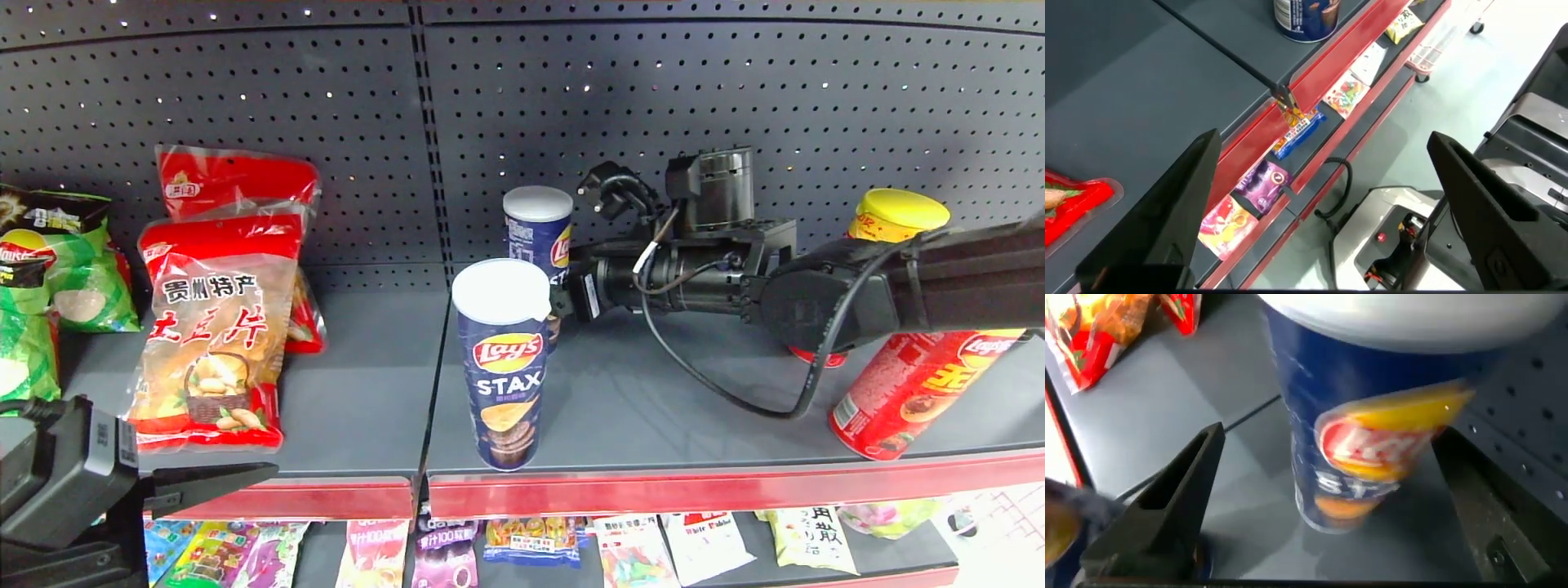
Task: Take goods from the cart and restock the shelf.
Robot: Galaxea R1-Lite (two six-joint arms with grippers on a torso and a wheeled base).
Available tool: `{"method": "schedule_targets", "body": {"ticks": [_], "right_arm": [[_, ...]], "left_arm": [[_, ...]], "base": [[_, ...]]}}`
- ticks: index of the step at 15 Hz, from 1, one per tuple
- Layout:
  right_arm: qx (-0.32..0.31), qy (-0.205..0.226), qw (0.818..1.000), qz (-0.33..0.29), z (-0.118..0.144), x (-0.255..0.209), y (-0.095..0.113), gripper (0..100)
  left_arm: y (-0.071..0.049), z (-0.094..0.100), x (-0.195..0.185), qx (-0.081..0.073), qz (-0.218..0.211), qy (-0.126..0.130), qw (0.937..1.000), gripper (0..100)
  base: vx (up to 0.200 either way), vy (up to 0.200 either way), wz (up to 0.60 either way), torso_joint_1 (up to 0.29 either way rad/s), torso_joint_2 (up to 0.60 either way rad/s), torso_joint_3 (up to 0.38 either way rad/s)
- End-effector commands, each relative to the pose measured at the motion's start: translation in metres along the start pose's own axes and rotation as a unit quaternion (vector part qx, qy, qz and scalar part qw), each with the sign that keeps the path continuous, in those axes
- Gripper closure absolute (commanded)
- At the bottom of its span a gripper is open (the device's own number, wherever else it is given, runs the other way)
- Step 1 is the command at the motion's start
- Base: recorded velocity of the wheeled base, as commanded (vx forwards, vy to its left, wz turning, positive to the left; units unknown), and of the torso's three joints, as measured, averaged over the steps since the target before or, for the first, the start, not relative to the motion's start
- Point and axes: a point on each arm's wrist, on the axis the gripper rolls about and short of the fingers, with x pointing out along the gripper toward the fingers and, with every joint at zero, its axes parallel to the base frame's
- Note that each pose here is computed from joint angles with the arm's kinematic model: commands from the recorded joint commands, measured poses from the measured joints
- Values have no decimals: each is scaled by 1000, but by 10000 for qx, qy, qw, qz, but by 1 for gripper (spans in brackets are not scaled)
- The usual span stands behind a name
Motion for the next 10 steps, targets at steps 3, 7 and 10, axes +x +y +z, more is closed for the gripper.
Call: {"method": "schedule_targets", "body": {"ticks": [3, 7, 10], "right_arm": [[79, 17, 9998, -201, 3, -56, 15, 0], [264, 152, 9991, -285, -17, -125, 48, 0], [387, 12, 9983, -427, -33, -181, 71, 0]], "left_arm": [[2, 0, 4, -51, 2, 88, 9999, 0], [15, 5, 26, -147, 126, 328, 9993, 0], [32, 18, 57, -30, 156, 182, 9997, 0]], "base": [[0, 0, 0, 0, 0, 0], [0, 0, 0, 0, 0, 0], [0, 0, 0, 0, 0, 0]]}}
